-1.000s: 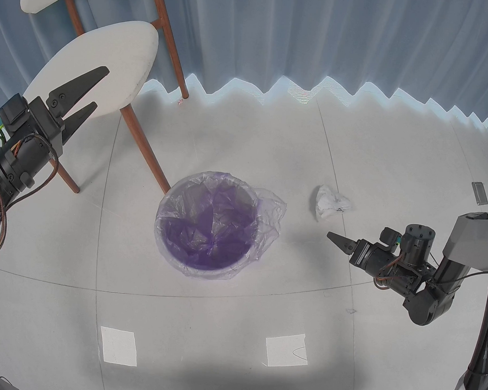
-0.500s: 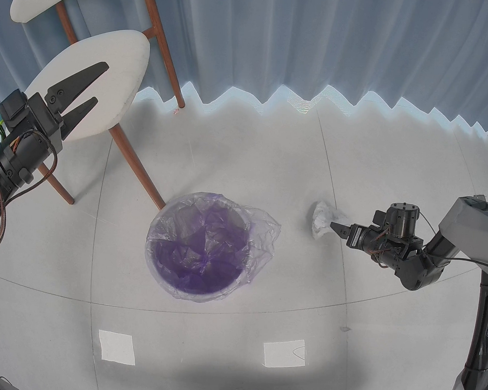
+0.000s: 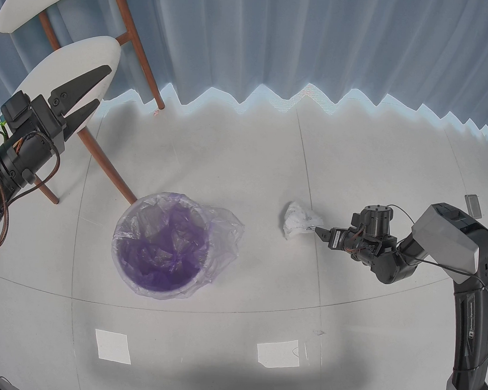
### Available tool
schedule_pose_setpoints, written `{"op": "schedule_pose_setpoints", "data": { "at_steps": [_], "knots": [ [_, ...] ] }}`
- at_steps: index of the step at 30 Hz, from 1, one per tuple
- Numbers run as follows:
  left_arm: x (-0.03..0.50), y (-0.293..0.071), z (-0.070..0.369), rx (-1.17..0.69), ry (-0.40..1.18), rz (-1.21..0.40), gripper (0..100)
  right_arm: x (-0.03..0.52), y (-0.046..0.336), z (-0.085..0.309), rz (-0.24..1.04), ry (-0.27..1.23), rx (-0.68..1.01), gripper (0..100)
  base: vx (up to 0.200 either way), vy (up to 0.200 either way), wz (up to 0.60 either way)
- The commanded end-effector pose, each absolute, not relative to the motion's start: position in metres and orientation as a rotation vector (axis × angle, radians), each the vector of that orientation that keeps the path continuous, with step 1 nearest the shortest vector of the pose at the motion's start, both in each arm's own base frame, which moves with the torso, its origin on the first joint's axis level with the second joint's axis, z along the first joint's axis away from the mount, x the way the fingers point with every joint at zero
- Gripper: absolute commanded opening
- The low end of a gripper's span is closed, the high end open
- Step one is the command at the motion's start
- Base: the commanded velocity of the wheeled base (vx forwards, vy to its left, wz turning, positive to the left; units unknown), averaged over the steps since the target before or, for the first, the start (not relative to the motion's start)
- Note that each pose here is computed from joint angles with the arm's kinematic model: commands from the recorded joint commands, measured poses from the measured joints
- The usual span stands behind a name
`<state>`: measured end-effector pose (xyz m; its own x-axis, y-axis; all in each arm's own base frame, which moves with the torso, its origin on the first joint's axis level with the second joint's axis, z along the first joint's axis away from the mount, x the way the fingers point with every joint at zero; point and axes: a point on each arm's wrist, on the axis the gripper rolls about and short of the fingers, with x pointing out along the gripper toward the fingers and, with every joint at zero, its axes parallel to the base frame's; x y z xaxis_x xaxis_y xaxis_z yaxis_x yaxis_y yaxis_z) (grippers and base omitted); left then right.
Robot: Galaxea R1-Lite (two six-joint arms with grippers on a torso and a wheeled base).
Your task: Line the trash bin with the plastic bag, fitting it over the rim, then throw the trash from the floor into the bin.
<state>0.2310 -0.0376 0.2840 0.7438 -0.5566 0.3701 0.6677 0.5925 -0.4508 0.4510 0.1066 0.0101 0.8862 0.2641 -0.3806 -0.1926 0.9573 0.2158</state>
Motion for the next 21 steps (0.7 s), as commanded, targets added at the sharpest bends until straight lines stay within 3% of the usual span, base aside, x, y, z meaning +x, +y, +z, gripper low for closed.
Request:
{"op": "schedule_pose_setpoints", "data": {
  "at_steps": [1,14,21],
  "knots": [
    [0.231,-0.028,0.285,-0.594,-0.227,-0.681,100,0.459,0.132,0.012,0.304,0.41,0.181,100,0.0,0.0,0.0],
    [0.225,-0.013,0.282,-0.55,-0.211,-0.669,100,0.474,0.177,-0.016,0.375,0.451,0.156,100,0.185,0.0,0.0],
    [0.226,-0.013,0.283,-0.544,-0.221,-0.677,100,0.496,0.186,-0.023,0.373,0.477,0.15,100,0.0,0.0,0.0]
  ]
}}
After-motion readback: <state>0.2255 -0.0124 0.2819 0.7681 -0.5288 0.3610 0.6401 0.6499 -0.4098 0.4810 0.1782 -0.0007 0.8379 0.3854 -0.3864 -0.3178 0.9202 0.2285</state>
